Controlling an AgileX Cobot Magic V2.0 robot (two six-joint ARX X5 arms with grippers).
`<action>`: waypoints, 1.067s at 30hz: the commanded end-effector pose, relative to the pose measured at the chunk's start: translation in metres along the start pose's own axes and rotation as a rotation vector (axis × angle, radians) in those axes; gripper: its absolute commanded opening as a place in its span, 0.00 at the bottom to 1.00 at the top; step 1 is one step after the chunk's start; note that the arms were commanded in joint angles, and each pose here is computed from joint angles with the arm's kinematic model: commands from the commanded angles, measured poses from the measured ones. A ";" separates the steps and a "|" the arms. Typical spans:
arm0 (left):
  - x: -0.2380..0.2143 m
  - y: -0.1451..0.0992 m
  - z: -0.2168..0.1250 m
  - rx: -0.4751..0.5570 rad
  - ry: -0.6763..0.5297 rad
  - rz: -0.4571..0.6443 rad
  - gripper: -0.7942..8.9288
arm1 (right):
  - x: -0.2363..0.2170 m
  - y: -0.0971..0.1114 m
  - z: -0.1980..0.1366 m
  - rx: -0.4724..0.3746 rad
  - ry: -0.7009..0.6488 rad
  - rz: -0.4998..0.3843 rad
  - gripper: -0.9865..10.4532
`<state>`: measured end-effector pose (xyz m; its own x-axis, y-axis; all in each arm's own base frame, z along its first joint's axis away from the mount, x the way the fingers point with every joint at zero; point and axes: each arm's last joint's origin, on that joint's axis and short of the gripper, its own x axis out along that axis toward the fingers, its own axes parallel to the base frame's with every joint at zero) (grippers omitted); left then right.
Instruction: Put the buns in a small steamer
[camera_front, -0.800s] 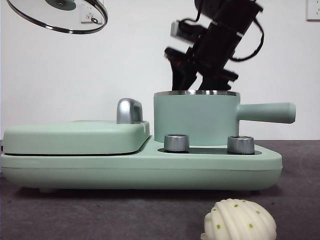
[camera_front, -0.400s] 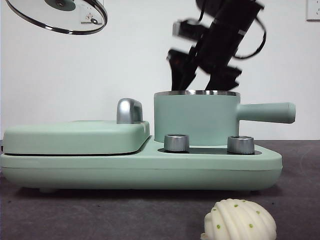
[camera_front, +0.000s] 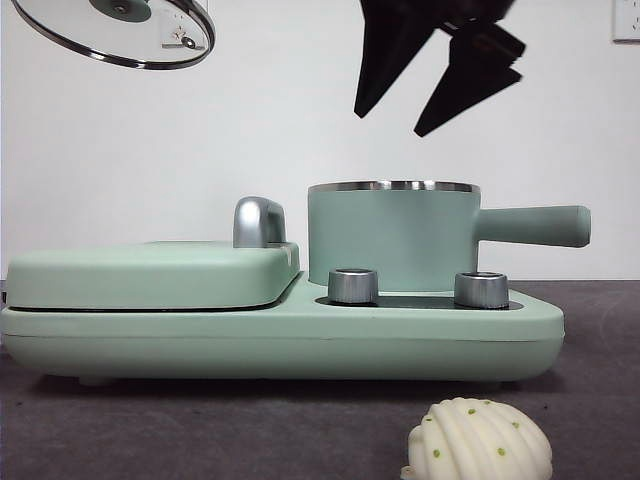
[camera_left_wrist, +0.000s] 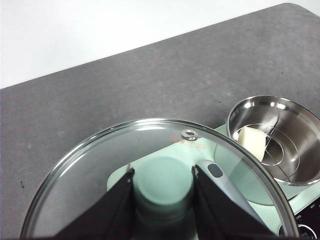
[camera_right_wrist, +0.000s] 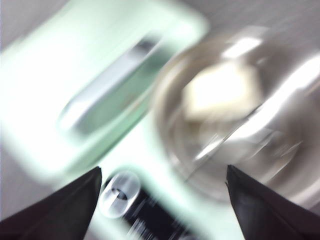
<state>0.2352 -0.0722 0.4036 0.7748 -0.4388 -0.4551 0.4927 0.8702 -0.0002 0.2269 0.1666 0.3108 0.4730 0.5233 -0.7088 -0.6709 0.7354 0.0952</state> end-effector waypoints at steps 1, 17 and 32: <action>-0.006 -0.001 0.010 0.019 -0.055 -0.005 0.09 | -0.008 0.017 -0.028 -0.053 -0.009 0.017 0.43; -0.005 -0.001 0.008 0.016 -0.038 -0.007 0.09 | 0.026 0.055 -0.160 -0.201 0.131 0.144 0.43; -0.005 -0.001 0.008 0.016 -0.037 -0.007 0.09 | 0.065 0.058 -0.175 -0.202 0.281 0.160 0.42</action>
<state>0.2345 -0.0720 0.4022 0.7677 -0.4368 -0.4689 0.4927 0.8702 -0.0041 0.1191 0.1649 0.1491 0.2078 0.4648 -0.8607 -0.8349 0.5428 0.0915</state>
